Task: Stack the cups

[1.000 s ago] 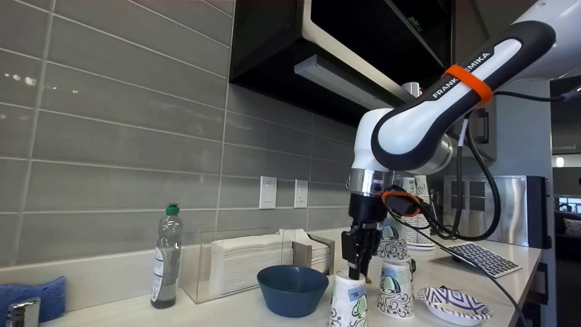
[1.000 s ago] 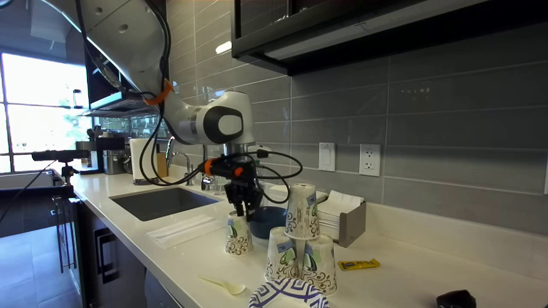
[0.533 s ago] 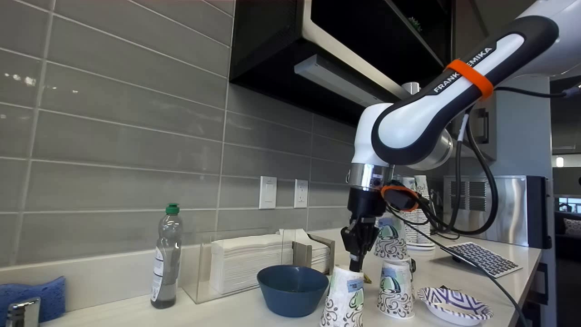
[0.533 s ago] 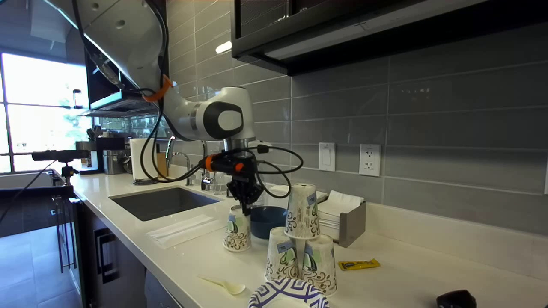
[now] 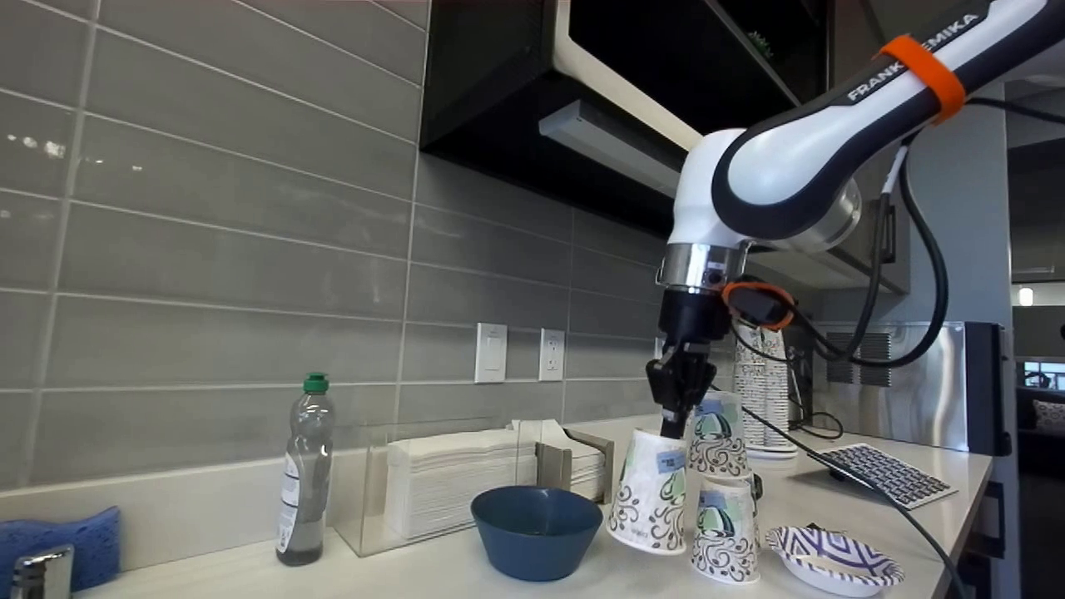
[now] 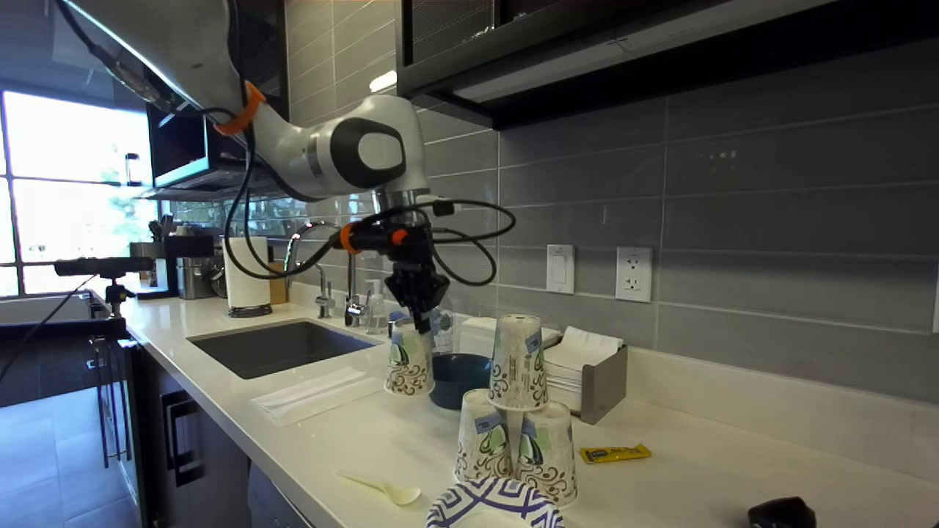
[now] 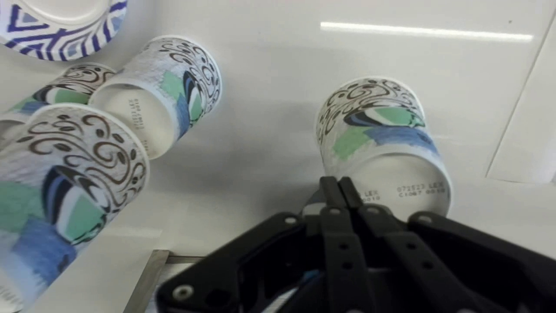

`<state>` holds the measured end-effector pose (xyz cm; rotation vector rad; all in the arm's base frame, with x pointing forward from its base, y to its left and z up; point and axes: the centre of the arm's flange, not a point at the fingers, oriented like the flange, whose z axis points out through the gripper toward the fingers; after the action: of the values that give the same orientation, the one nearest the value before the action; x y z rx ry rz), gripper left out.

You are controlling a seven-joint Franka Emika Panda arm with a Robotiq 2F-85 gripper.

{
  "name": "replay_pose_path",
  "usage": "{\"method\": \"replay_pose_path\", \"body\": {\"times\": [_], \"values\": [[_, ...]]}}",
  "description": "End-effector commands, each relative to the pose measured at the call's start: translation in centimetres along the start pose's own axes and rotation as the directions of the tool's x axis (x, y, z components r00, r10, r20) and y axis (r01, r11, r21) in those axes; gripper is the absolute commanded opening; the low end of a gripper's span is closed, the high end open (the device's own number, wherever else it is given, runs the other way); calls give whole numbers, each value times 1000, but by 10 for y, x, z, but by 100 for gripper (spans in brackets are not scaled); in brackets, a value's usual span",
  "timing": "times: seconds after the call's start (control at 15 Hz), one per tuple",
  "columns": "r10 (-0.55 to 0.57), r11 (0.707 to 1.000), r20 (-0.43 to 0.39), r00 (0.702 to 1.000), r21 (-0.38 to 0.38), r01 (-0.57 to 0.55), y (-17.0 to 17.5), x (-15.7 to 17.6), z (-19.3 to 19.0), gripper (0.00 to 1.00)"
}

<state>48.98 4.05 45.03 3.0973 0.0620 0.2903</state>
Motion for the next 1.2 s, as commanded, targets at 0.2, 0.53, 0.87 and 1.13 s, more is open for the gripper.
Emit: {"method": "replay_pose_path", "body": {"times": [0.2, 0.53, 0.87, 1.13], "values": [[12, 997, -45, 999, -70, -15, 10, -18, -63, 2], [27, 994, -87, 996, -105, -36, 19, -28, -105, 1], [75, 980, -102, 992, -178, -92, 47, -37, -157, 1], [120, 961, -105, 987, -238, -142, 76, -39, -188, 1]]}}
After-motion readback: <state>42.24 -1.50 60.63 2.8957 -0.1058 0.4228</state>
